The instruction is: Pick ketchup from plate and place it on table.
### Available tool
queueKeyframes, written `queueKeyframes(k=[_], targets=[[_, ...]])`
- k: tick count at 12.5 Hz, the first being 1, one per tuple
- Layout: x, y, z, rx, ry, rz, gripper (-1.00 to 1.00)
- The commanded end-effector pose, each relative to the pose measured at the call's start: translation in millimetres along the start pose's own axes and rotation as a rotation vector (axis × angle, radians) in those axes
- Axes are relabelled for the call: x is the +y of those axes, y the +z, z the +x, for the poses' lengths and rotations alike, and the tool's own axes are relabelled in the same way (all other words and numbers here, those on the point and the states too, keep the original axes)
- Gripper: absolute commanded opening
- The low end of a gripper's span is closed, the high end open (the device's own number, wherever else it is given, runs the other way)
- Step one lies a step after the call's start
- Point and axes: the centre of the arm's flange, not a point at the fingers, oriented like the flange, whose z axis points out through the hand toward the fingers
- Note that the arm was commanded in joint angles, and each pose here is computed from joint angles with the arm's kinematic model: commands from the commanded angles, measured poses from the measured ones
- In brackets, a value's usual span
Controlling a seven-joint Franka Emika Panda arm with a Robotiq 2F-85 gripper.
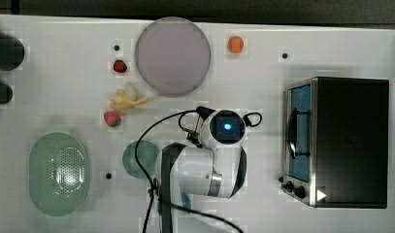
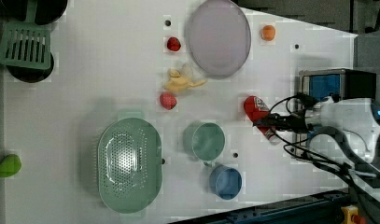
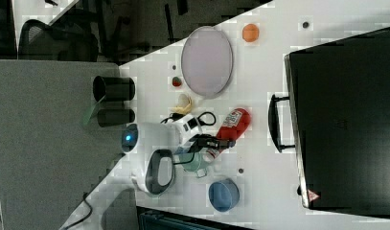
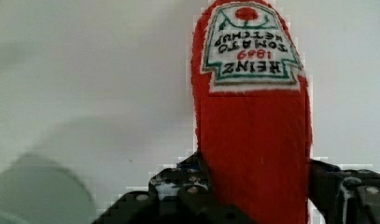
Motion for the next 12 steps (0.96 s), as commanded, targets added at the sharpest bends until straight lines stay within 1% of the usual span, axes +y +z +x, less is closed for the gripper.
queueKeyframes(k=[1, 3, 4, 6, 9, 10, 11, 12], targets=[[-4.7, 5.3, 12.8, 0.062, -0.02, 0.011, 0.44], [-4.9, 4.7, 15.5, 0.087, -0.02, 0.014, 0.88], [-5.9, -8.1, 17.2, 0.104, -0.018, 0.019, 1.0], [-9.2, -53.1, 20.1, 0.141, 0.029, 0.036, 1.0], [-19.6, -160.3, 17.4, 0.192, 0.179, 0.075, 1.0], [-21.9, -197.3, 11.8, 0.192, 0.24, 0.085, 1.0], [-23.7, -230.3, 3.8, 0.176, 0.302, 0.09, 1.0], [-24.9, -259.0, -5.6, 0.149, 0.363, 0.087, 1.0]])
